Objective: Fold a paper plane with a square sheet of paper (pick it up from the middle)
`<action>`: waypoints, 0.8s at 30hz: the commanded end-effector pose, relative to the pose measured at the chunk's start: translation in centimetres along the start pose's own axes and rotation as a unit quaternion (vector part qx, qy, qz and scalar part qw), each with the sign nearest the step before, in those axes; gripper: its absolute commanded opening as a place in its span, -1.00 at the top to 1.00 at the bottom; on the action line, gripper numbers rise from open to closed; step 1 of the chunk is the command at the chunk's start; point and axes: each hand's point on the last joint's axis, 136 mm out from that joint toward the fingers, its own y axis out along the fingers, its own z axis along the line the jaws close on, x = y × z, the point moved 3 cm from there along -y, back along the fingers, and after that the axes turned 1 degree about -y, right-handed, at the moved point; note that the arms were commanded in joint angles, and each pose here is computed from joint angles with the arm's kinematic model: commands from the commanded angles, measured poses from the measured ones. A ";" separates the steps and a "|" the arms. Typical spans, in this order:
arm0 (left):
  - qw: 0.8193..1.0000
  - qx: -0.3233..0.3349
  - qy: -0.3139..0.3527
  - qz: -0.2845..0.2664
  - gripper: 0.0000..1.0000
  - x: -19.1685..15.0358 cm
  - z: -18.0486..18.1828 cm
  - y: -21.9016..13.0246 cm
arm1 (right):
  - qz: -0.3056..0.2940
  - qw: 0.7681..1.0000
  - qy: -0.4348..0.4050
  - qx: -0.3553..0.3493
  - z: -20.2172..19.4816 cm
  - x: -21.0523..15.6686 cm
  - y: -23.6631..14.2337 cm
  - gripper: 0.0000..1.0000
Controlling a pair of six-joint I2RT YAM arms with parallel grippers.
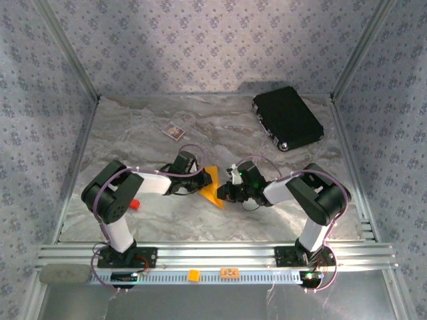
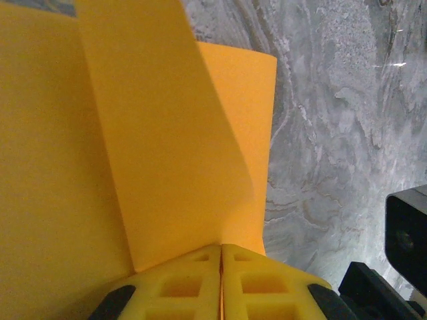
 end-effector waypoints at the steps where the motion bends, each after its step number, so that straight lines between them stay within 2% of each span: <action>1: 1.000 -0.001 0.006 0.015 0.84 -0.5 0.0 0.5 | 0.034 0.997 0.043 -0.050 -3.1 -2.3 0.1 0.98; 9: 1.000 0.011 0.012 0.021 0.86 -0.6 0.3 0.5 | 0.033 0.998 0.038 -0.046 -2.7 -2.1 0.0 0.95; 19: 1.000 0.001 0.017 -0.007 0.83 -1.2 0.0 -0.6 | 0.023 0.999 0.028 -0.027 -0.5 -0.3 -0.3 0.63; 24: 1.000 -0.003 0.013 -0.017 0.82 -1.4 0.1 -0.9 | 0.017 0.999 0.027 -0.028 -0.1 0.4 -0.4 0.60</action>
